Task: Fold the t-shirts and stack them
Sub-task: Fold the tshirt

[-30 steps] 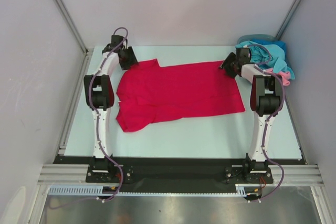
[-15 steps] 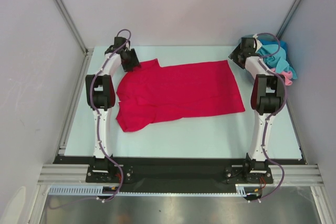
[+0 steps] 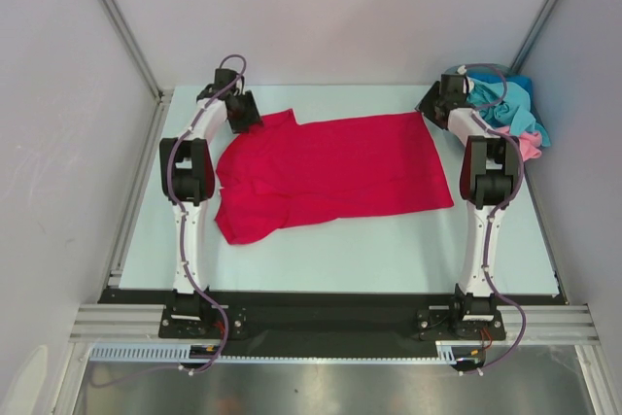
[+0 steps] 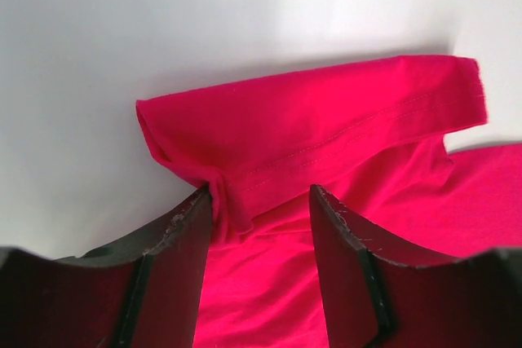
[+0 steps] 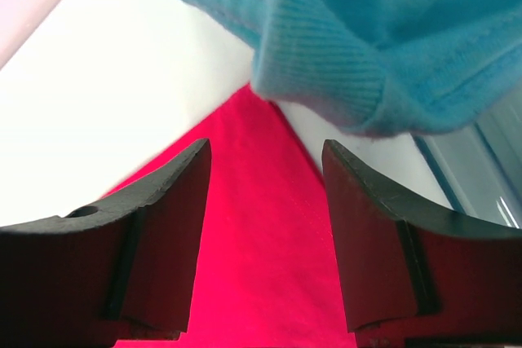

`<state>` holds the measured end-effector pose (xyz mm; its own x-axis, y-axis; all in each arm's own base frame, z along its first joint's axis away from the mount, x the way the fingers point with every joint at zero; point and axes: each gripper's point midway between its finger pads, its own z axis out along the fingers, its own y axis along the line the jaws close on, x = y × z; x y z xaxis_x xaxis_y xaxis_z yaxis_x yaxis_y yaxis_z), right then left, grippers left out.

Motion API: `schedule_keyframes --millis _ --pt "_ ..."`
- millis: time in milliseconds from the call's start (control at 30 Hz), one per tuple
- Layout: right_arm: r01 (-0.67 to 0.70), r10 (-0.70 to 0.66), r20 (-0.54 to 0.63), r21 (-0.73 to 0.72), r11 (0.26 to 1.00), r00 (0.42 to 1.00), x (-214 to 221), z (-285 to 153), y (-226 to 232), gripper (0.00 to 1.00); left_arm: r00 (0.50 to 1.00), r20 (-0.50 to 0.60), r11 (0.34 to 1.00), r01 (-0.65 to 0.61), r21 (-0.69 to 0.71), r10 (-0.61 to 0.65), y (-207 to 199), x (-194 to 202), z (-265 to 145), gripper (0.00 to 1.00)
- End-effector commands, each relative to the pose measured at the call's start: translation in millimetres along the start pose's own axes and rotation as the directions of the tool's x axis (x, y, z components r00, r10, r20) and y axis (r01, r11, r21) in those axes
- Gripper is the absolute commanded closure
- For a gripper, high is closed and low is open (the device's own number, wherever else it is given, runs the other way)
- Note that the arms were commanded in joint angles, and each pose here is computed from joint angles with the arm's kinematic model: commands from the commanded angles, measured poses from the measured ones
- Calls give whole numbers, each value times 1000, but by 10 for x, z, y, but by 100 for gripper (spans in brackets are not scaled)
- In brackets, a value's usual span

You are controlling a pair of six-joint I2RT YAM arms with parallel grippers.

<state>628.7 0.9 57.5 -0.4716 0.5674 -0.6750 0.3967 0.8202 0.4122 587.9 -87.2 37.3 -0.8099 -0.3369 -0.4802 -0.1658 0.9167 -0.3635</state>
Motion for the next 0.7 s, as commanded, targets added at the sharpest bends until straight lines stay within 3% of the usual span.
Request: schedule_keyframes --millis 0,333,667 --pt "5 -4 26 -21 1000 1000 -59 55 -71 38 995 94 999 -46 25 44 -218 -275 -367 44" --pt "-3 4 23 -67 998 1000 47 -2 37 38 994 104 991 -33 -130 46 -2 -241 -468 44" --pt "-1 1 -4 -129 992 1000 161 -70 170 38 994 102 987 -19 -157 35 38 -214 -552 44"
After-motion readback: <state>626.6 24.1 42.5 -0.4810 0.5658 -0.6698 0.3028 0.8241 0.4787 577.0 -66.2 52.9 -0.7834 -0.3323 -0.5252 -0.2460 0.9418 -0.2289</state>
